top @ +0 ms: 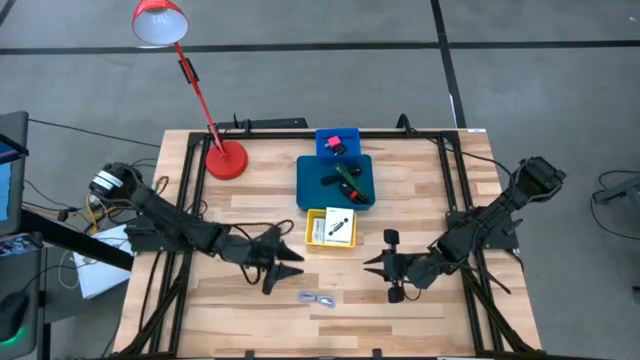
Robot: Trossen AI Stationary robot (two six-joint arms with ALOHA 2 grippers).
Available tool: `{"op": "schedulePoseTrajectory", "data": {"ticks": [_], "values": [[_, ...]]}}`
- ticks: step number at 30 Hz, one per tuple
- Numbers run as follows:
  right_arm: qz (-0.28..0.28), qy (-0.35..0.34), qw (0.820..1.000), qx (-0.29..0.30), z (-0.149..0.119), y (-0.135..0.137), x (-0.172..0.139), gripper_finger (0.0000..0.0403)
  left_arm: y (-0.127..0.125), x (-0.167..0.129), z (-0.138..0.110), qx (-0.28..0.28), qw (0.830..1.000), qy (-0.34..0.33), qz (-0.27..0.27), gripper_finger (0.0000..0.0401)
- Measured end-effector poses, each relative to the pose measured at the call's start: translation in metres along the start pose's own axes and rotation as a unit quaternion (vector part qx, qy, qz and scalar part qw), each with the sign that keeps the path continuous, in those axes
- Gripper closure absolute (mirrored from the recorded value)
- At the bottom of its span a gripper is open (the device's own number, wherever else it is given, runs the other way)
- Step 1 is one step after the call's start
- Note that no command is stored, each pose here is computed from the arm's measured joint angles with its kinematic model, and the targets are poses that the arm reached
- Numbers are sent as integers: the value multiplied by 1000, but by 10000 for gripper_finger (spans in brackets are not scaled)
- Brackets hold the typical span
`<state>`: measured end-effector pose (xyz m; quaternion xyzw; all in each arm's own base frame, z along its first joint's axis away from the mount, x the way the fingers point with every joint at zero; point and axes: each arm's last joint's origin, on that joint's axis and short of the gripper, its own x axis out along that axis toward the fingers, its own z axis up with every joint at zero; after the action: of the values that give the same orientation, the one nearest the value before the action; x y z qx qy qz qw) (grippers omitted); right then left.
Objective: Pick and place items into bin
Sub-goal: Put the purple charger cable into the bottom blue basket
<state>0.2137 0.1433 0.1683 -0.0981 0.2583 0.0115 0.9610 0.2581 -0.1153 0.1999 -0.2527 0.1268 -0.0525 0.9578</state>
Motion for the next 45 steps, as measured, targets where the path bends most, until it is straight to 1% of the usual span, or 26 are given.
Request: {"op": "schedulePoseTrajectory", "data": {"ticks": [2,5,7,8,9,12,17,20,23,27,30,35,45], "values": [[-6,8,1000,-3,-1,-3,1,344,-10,8,-4,19,999,-10,-30,223],[-13,15,1000,-2,-2,-6,3,344,-29,21,-10,80,992,-25,-90,223],[-18,17,1000,0,-2,-9,5,344,-39,29,-13,115,986,-37,-115,223],[-20,19,1000,0,-2,-10,5,344,-43,34,-14,129,984,-41,-119,223],[-22,21,1000,0,-2,-11,6,344,-45,38,-16,143,982,-42,-119,223],[-25,26,999,-1,-3,-12,6,344,-48,52,-19,185,978,-36,-94,223],[-25,29,999,-2,-4,-13,6,344,-41,68,-33,213,975,47,-44,223],[-25,30,999,-2,-4,-13,6,344,-36,73,-33,202,976,87,-6,223],[-25,30,999,-2,-4,-13,6,344,-32,75,-32,198,972,124,31,223],[-25,30,999,-2,-4,-13,6,344,-27,73,-37,191,964,173,63,223],[-24,30,999,-2,-4,-13,6,344,-24,71,-41,180,961,194,82,223],[-24,30,999,-2,-4,-13,6,344,-22,70,-43,160,961,209,88,223],[-24,29,999,-2,-4,-13,6,344,-22,69,-45,138,962,223,82,223]]}}
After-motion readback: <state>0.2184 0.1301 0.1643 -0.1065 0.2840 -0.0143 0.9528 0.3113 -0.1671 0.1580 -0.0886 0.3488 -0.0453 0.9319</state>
